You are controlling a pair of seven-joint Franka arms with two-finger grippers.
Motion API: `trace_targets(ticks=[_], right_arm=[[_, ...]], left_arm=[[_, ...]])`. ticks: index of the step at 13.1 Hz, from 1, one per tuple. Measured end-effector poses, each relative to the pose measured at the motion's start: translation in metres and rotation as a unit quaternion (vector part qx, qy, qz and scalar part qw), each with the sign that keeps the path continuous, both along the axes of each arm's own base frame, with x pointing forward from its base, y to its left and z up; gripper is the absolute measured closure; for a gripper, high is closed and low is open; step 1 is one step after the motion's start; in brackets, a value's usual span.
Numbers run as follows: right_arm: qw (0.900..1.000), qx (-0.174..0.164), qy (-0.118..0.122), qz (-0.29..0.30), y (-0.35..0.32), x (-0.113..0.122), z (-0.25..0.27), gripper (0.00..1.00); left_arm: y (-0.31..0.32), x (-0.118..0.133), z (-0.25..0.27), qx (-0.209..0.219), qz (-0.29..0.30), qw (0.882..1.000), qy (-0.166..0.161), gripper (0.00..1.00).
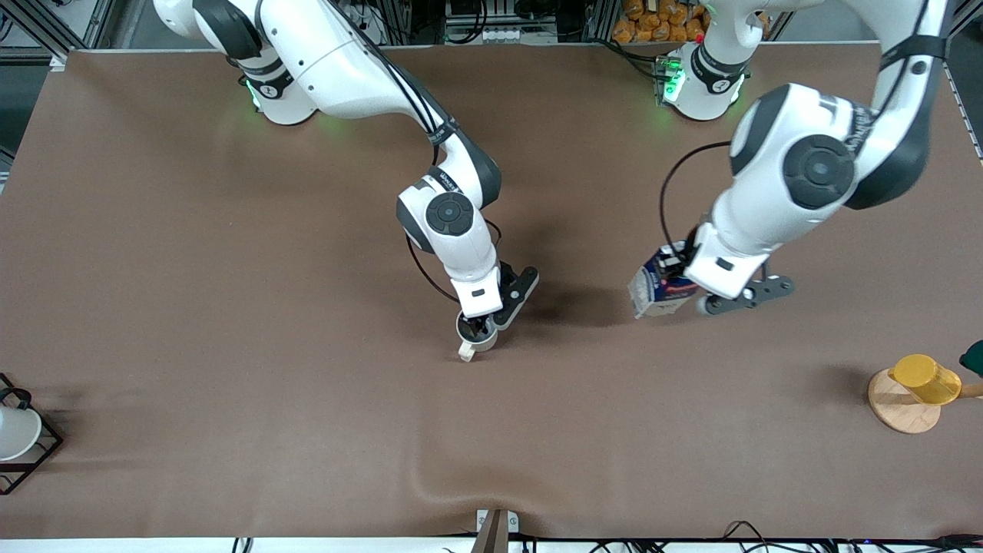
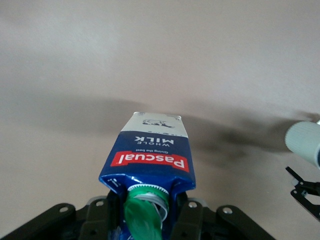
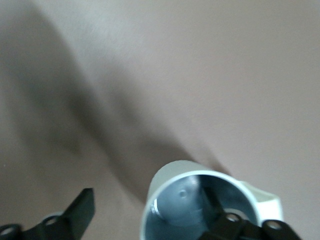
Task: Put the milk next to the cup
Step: 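Lower the mug onto the table center with the right gripper and open it, then withdraw the right gripper while the left gripper carries the carton beside the mug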
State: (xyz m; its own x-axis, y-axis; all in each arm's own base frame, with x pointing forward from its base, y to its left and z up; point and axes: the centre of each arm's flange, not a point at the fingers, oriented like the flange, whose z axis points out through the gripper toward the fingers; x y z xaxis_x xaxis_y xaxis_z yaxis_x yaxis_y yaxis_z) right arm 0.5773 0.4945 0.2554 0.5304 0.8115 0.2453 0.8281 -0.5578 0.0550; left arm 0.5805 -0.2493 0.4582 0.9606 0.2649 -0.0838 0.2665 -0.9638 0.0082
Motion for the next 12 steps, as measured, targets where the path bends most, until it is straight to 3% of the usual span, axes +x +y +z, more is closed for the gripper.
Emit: trace_targets(ticks=[4,6,9,12], right_arm=[[0.999,-0.019,0.031,-0.019,-0.015,0.001,0.071,0.00],[0.997,-0.028,0.046,-0.046,-0.043,0.009,0.111,0.00],[0.990,-0.032,0.062,-0.120,-0.142,0.054,0.151,0.00],[0.976,-0.030,0.075,-0.202,-0.265,0.087,0.158,0.00]], left_arm=[[-0.108,-0.035,-0.003,-0.009,-0.022,1.000,0.001,0.57],[-0.133,-0.042,-0.019,-0.011,-0.049,0.999,0.010,0.57],[-0.162,-0.047,-0.034,-0.019,-0.094,0.995,0.017,0.57],[-0.198,-0.057,-0.041,-0.022,-0.122,0.992,0.014,0.57]])
